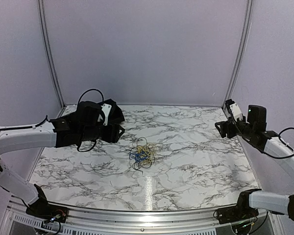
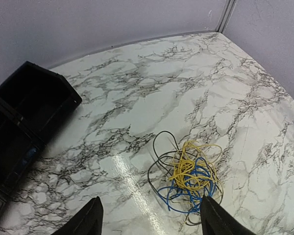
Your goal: Untangle the cables
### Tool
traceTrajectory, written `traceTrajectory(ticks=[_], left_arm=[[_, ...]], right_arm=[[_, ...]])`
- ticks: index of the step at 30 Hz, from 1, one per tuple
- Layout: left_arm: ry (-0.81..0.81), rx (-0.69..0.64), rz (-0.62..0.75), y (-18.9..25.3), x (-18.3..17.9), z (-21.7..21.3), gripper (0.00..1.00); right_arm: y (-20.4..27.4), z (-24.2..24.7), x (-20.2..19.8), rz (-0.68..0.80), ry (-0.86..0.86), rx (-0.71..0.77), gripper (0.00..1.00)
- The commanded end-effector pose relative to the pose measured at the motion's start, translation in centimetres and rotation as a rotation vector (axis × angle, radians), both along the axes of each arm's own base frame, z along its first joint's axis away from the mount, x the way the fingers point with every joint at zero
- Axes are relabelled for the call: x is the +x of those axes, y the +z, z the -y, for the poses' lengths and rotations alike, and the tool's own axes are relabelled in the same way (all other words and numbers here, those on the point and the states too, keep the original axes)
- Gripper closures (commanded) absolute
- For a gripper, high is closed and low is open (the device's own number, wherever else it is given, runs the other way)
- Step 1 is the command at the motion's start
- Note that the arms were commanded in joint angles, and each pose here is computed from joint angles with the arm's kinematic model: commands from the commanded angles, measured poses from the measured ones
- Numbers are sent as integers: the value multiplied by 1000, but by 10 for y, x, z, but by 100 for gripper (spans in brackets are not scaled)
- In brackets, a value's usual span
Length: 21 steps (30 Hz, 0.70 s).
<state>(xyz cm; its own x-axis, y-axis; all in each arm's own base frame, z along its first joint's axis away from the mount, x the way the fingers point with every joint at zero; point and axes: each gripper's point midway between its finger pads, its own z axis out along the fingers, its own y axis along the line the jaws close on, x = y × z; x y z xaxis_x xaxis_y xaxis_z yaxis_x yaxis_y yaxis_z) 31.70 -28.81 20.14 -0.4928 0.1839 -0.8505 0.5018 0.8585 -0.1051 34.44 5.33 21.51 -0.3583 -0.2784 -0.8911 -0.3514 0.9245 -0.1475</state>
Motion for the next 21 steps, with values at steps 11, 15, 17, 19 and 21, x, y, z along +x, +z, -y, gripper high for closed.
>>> traceTrajectory(ticks=[11,15,17,19,21], left_arm=[[-38,-109,-267,-86,-26,53,21],[-75,-149,-345,-104,-27,77,11],[-59,-144,-370,-112,-23,83,9],[-35,-142,-383,-118,-20,84,9],[-5,-144,-391,-119,-21,79,9]], right_arm=[[-15,-27,-19,18,239,-37,11],[-20,-46,-30,-1,369,-23,15],[-20,-56,-32,9,410,-31,16],[-14,-71,-33,24,454,-31,17],[-10,-93,-35,19,525,-43,18]])
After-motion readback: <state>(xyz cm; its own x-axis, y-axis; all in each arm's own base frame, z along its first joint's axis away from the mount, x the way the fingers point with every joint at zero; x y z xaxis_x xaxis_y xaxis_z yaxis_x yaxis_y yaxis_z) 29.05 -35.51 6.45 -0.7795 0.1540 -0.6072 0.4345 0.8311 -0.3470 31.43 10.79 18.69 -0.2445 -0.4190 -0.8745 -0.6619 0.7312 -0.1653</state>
